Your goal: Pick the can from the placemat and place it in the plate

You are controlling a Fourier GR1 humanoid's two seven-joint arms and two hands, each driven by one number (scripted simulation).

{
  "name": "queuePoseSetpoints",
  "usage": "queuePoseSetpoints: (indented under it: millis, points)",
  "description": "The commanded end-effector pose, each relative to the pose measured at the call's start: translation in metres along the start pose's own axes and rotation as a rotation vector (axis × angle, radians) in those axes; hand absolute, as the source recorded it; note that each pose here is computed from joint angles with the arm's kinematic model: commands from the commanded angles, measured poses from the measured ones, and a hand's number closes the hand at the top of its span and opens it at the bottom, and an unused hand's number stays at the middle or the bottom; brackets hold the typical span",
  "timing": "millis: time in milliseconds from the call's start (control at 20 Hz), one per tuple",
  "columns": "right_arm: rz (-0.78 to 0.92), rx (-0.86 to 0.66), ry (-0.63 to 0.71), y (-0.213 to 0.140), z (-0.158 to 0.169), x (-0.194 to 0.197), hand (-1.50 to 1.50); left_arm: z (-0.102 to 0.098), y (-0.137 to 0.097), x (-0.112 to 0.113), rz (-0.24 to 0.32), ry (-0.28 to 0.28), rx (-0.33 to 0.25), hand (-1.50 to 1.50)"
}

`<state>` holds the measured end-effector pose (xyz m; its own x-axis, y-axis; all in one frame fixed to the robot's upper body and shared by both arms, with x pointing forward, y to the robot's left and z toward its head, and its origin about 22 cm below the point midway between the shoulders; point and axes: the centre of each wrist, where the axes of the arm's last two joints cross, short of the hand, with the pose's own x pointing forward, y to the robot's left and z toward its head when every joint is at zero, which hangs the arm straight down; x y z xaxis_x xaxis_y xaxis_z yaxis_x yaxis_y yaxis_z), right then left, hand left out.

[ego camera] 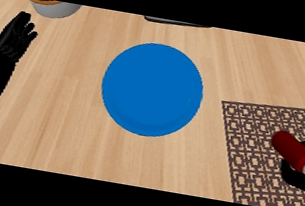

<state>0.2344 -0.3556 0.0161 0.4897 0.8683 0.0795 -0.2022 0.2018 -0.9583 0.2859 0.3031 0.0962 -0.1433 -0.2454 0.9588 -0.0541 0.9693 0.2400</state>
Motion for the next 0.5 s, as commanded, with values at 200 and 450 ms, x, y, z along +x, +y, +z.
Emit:
queuePoseSetpoints:
  millis: [200,450]
  points:
    - [-0.094,-0.214,0.194,0.000,0.105,0.003,1.50,0.010,0.001,-0.003,0.012,-0.012,-0.039,0.00]
    - [-0.234,-0.340,0.026,-0.039,0.157,0.044,1.50,-0.007,-0.016,0.009,0.023,-0.028,-0.062,0.00]
